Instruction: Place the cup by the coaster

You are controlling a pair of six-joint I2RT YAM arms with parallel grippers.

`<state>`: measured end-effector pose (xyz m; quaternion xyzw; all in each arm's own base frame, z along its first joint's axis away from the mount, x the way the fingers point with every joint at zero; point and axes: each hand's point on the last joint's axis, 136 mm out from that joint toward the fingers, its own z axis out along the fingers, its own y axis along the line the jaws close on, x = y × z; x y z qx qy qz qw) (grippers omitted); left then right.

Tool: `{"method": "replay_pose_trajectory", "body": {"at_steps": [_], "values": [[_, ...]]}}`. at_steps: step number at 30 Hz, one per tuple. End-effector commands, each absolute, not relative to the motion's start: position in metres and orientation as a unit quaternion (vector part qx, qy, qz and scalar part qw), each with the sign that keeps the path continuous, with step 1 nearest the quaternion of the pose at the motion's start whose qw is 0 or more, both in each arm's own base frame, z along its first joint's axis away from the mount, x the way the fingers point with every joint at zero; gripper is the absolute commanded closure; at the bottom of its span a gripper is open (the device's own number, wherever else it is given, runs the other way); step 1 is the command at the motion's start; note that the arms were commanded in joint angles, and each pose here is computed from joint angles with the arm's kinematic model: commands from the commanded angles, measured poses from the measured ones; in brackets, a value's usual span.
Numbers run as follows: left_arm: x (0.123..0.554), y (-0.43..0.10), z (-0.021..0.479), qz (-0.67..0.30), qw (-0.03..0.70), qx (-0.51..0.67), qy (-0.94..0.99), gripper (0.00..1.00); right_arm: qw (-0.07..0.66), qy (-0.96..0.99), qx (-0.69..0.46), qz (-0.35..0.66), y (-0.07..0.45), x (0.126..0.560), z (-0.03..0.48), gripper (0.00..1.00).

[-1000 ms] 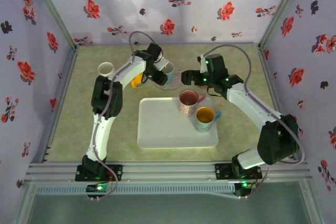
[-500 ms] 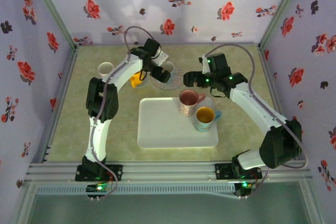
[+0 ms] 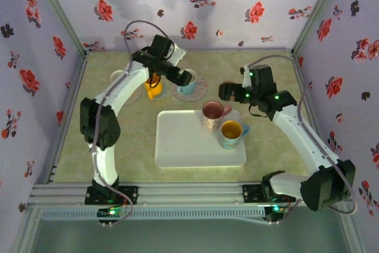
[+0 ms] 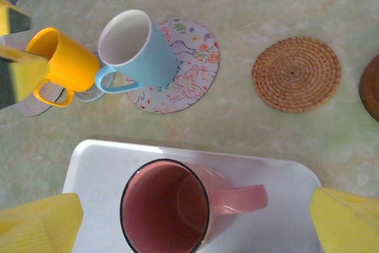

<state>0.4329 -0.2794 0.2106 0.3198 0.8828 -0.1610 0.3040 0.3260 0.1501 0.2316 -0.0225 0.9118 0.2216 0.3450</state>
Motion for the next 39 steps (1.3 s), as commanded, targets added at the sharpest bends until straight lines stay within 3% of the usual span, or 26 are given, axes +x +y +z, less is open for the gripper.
{"method": "replay_pose_trajectory", "body": {"at_steps": [1, 24, 39], "values": [[0.42, -0.28, 0.236, -0.195, 0.328, 0.314, 0.869, 0.0, 0.324, 0.917, 0.009, 0.235, 0.142, 0.315, 0.223, 0.01], [0.325, -0.274, 0.221, -0.26, 0.304, 0.369, 0.839, 0.0, 0.219, 0.933, 0.126, 0.257, 0.114, 0.316, 0.144, 0.01], [0.308, -0.281, 0.207, -0.274, 0.298, 0.404, 0.82, 0.0, 0.171, 0.931, 0.156, 0.281, 0.118, 0.29, 0.119, 0.01]]}}
